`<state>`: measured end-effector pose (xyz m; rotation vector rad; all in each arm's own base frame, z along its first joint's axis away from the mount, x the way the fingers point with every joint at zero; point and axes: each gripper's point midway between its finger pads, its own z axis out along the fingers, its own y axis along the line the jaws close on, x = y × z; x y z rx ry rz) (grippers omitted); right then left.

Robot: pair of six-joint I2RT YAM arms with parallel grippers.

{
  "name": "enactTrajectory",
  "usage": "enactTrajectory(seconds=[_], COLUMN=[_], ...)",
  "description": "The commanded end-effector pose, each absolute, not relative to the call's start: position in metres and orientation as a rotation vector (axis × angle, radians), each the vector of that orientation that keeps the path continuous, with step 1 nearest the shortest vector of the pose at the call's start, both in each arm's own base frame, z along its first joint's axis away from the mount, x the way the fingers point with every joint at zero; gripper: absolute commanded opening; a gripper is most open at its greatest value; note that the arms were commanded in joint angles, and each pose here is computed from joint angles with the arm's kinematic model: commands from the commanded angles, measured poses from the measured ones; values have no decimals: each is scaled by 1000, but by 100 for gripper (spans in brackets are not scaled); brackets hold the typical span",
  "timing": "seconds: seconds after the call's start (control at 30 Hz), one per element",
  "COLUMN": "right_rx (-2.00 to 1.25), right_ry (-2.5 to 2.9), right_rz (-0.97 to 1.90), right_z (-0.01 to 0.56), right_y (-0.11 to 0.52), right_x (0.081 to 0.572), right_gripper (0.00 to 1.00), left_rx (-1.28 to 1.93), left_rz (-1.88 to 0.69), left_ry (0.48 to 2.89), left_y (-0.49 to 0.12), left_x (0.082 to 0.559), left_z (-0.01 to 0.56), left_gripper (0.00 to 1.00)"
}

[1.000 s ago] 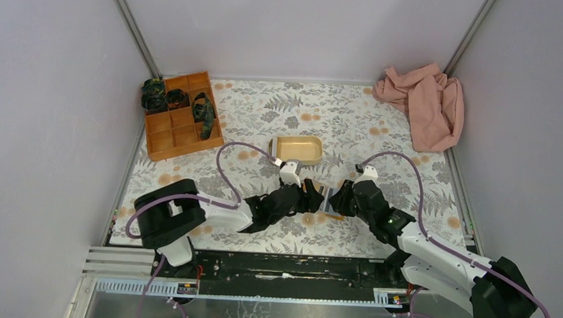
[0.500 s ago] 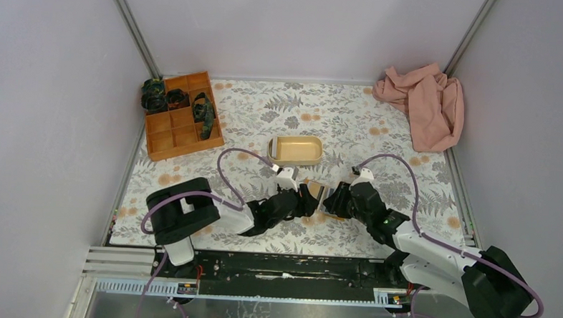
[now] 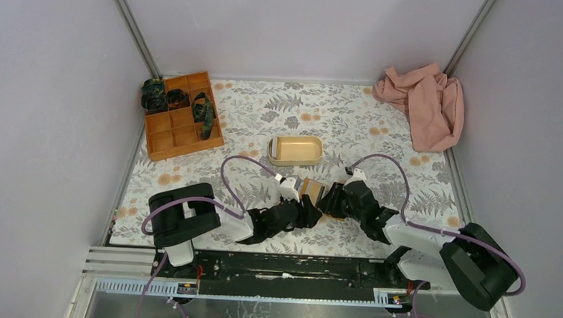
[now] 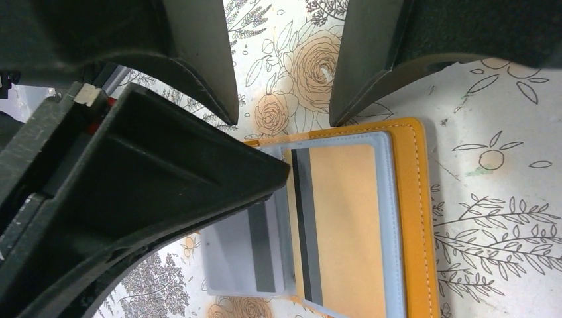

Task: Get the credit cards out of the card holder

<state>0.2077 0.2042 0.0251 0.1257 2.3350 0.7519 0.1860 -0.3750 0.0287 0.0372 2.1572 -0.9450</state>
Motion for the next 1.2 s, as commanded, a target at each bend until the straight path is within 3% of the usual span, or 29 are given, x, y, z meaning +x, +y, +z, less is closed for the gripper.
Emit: enactTrajectory(seconds=[0.0, 0.17, 0.27, 0.5, 0.9, 1.17], right_rx=[139, 146, 158, 227, 264, 207], right_ry=[2327, 2355, 2365, 2376, 2370, 2346], right_rz=[802, 824, 863, 882, 793, 772], right_z=[29, 20, 17, 6, 14, 27], right_y=[217, 223, 229, 223, 185, 185], right_x=[219, 222, 224, 223, 199, 205], right_gripper=[41, 40, 34, 1, 0, 7], left_rx=[21, 16, 15, 8, 22, 26], left_rz=[-958, -942, -936, -934, -863, -949], left_ry=[2142, 2131, 2129, 2100, 2035, 2089], left_y=[-371, -361, -358, -351, -356, -377], left_x=[185, 185, 184, 186, 210, 216], left_z=[30, 34, 34, 48, 91, 64], left_gripper=[60, 60, 60, 60, 60, 59])
